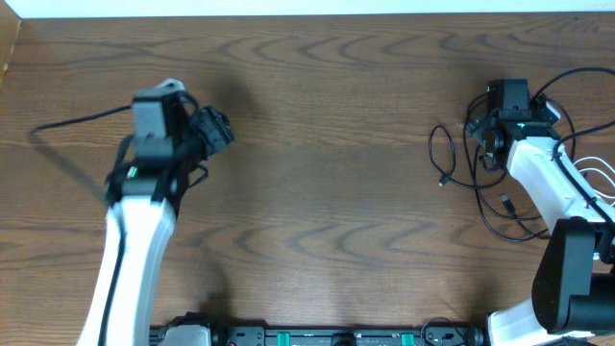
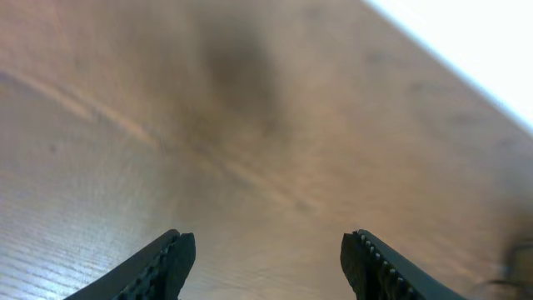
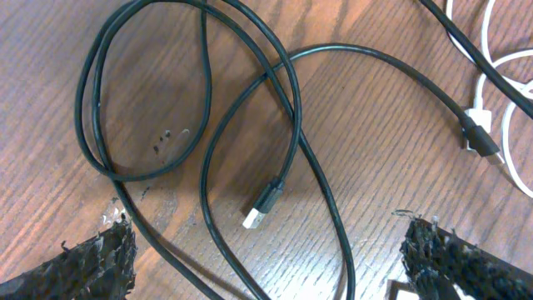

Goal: Untangle cables

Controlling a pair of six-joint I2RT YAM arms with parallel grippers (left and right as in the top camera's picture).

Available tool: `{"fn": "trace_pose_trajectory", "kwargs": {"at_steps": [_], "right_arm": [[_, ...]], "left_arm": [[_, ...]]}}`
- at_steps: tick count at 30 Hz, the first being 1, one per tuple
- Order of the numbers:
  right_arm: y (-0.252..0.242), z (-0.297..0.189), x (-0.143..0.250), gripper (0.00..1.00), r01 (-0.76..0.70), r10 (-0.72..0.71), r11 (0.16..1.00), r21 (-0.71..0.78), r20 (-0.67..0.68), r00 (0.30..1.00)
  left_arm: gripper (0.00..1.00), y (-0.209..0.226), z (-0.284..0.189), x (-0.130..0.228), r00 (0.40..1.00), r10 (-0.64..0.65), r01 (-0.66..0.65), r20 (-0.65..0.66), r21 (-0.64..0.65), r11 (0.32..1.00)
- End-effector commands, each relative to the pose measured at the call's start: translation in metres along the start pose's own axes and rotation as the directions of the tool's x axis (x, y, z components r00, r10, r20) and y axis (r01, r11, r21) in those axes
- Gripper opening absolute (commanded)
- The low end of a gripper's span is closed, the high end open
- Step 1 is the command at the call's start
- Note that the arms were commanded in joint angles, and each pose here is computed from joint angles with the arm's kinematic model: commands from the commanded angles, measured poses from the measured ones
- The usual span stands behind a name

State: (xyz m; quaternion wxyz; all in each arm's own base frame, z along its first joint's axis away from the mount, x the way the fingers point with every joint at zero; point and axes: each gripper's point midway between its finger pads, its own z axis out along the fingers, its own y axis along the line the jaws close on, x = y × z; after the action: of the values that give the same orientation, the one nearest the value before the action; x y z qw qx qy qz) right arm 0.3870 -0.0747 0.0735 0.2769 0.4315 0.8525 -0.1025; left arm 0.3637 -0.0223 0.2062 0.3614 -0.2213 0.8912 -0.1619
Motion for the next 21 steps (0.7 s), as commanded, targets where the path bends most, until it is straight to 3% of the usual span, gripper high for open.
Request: {"fn": "trace_pose_trajectory", "kwargs": {"at_steps": [1, 11, 16, 21], "right_arm": [[0.000, -0.001, -0.005, 0.99, -0.011, 0.011, 1.000, 0.005, 0.013, 1.000], [0.000, -0.001, -0.005, 0.99, -0.011, 0.011, 1.000, 0.005, 0.013, 1.000], [0.000, -0.001, -0.005, 0.99, -0.011, 0.011, 1.000, 0.005, 0.013, 1.000], [0.000, -0.001, -0.005, 0.99, -0.011, 0.011, 1.000, 0.005, 0.013, 1.000]], "left_arm": [[0.63, -0.016, -0.049, -0.017, 0.991, 0.002, -0.011, 0.134, 0.071, 0.997], [0.63, -0.043, -0.169, -0.032, 0.908, -0.006, -0.102, 0.420, 0.233, 0.967], [0.63, -0.045, -0.197, -0.029, 0.878, -0.015, -0.128, 0.479, 0.263, 0.956], [0.63, -0.038, -0.200, -0.016, 0.890, -0.010, -0.118, 0.456, 0.251, 0.961]]}}
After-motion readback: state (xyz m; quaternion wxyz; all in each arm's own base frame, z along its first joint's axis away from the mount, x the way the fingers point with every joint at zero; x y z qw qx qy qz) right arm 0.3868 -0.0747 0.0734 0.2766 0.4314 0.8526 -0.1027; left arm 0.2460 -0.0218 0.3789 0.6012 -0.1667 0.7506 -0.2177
